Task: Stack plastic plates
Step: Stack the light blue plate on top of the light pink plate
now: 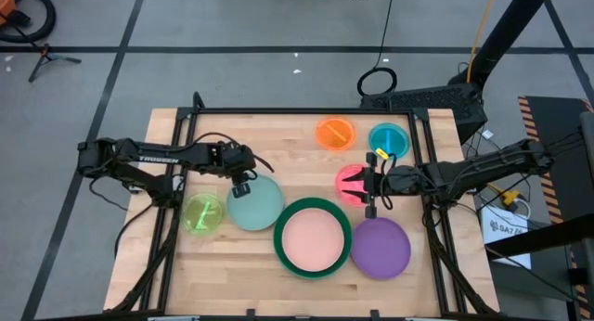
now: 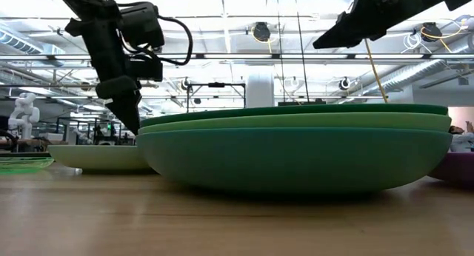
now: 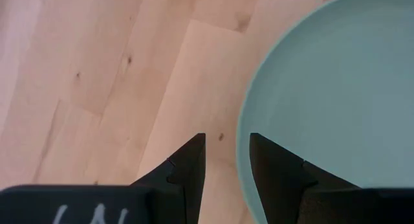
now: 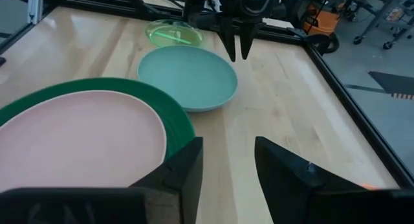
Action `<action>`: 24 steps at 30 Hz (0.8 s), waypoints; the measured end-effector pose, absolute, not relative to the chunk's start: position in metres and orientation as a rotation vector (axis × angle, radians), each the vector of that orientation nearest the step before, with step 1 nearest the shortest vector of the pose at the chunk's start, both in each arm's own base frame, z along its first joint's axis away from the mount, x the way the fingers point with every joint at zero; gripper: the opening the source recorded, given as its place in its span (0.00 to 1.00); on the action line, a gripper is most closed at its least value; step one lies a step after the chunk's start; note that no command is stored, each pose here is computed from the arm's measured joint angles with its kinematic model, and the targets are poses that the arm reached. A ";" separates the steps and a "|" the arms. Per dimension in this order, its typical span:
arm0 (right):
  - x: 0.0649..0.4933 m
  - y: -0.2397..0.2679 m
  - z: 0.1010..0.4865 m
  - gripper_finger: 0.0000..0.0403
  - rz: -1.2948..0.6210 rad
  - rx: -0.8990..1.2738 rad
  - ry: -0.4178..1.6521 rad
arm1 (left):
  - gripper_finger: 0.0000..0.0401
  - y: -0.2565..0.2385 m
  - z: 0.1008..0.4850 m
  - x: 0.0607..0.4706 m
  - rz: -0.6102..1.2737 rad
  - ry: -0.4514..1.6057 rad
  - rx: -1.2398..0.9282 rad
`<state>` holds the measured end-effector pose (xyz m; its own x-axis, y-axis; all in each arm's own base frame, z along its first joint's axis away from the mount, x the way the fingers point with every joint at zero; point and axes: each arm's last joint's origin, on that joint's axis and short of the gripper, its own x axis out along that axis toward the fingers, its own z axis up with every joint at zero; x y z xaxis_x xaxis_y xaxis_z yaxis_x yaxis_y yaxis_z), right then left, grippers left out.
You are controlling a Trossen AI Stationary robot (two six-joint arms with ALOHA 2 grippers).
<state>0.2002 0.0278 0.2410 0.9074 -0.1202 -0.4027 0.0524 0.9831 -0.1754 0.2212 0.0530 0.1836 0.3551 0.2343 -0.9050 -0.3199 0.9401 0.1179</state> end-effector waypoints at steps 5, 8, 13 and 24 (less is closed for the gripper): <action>0.200 0.028 0.241 0.33 -0.090 -0.162 0.425 | 0.32 0.052 0.183 0.221 0.358 1.161 -0.091; 0.200 0.028 0.241 0.33 -0.089 -0.162 0.426 | 0.32 0.052 0.183 0.221 0.350 1.160 -0.094; 0.200 0.028 0.241 0.33 -0.089 -0.163 0.430 | 0.39 0.052 0.183 0.221 0.360 1.157 -0.114; 0.200 0.028 0.241 0.33 -0.090 -0.163 0.429 | 0.67 0.051 0.183 0.221 0.351 1.157 -0.123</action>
